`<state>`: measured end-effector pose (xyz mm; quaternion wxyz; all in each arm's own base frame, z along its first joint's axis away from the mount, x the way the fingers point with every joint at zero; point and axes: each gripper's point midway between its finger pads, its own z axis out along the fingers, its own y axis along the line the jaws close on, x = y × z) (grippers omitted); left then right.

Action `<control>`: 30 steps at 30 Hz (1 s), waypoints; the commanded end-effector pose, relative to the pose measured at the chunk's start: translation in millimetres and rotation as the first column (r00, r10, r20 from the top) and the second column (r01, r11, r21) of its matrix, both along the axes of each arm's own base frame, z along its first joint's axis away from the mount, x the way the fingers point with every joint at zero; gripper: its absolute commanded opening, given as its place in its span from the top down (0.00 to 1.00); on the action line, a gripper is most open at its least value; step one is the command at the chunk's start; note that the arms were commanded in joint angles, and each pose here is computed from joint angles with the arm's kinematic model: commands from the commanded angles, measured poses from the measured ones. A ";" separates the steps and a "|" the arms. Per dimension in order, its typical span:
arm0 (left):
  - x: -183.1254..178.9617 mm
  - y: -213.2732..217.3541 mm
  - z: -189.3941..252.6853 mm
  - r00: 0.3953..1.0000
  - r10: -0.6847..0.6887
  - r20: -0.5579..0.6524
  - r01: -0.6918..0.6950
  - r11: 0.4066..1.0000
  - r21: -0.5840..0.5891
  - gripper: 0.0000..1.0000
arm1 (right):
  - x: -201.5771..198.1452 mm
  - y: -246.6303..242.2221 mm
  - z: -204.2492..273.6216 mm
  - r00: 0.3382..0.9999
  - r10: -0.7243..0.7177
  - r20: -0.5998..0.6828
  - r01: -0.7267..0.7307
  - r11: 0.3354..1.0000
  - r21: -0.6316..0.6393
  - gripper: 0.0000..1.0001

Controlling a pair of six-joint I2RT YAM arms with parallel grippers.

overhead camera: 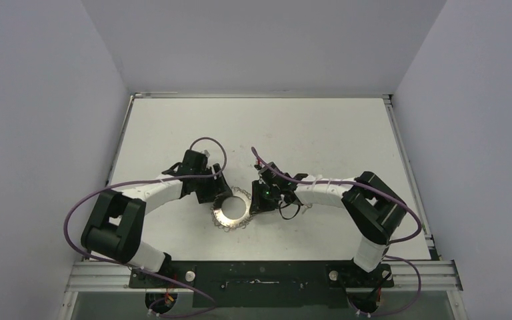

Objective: Put the keys on the keyring

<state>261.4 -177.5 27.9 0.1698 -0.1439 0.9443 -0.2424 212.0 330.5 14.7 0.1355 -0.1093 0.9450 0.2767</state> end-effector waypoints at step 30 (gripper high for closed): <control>-50.7 7.6 -10.3 0.999 0.021 -0.026 -0.022 0.999 -0.046 0.40 | 2.9 -29.5 -6.2 0.998 0.049 -0.028 -0.053 0.985 -0.164 0.58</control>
